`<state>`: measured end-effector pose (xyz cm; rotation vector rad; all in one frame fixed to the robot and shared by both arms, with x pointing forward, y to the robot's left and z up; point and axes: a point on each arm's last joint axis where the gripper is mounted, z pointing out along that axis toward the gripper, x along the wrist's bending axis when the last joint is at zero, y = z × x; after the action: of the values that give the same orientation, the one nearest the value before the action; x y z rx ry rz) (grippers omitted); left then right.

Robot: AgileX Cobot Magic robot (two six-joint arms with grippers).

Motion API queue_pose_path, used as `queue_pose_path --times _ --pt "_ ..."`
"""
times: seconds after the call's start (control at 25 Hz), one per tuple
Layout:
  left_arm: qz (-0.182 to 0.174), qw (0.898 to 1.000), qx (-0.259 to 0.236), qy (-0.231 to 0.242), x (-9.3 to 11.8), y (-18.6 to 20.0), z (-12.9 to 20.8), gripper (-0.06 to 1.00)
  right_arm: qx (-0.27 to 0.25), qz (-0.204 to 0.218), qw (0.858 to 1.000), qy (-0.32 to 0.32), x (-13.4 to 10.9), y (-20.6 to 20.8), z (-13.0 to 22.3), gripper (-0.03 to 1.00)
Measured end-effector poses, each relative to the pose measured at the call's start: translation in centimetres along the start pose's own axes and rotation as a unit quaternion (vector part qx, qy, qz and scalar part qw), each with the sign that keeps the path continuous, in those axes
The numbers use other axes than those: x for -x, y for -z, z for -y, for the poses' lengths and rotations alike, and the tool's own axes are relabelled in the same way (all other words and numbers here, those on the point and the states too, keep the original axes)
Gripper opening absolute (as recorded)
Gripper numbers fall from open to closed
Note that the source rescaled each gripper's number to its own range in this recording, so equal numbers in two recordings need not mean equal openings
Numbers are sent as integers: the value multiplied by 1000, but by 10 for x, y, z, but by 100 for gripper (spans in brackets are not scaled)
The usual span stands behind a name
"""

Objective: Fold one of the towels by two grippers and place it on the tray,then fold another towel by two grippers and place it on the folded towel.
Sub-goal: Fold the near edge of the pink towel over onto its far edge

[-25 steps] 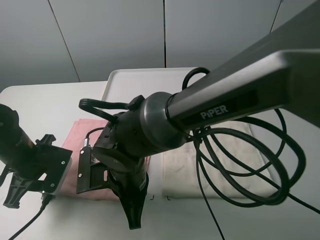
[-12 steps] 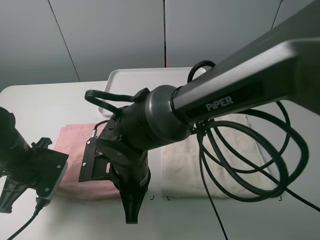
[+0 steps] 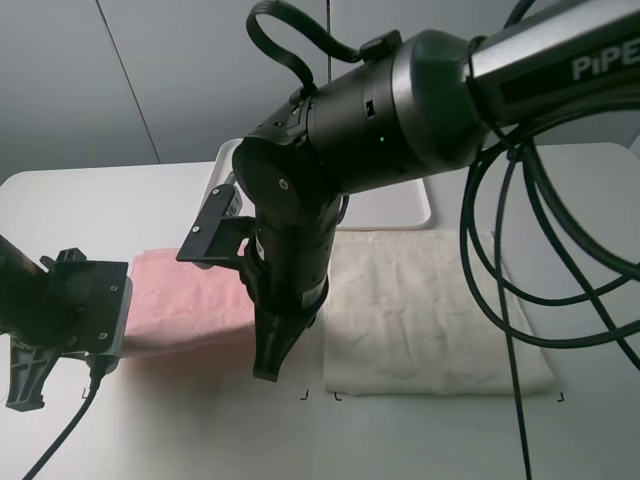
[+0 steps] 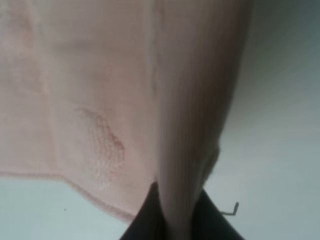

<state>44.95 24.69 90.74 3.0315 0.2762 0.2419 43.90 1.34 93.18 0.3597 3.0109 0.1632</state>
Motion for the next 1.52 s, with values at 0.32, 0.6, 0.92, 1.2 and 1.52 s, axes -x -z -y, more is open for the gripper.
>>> queue_pose_path --times 0.32,0.6,0.92,1.2,1.52 --pt "10 988 42 149 3 19 2 2 -18 -6 1000 -19 -1 8 5 0" --pt "-42 960 64 269 -9 25 10 2 41 36 995 -85 7 16 -3 0" --pt "-117 925 110 345 -25 29 9 2 83 102 985 -115 20 13 -10 0" --pt "-170 909 137 355 -38 27 8 6 101 132 977 -137 26 -9 -15 0" --pt "-181 898 136 377 -46 9 9 15 121 163 966 -160 35 -7 -16 0"
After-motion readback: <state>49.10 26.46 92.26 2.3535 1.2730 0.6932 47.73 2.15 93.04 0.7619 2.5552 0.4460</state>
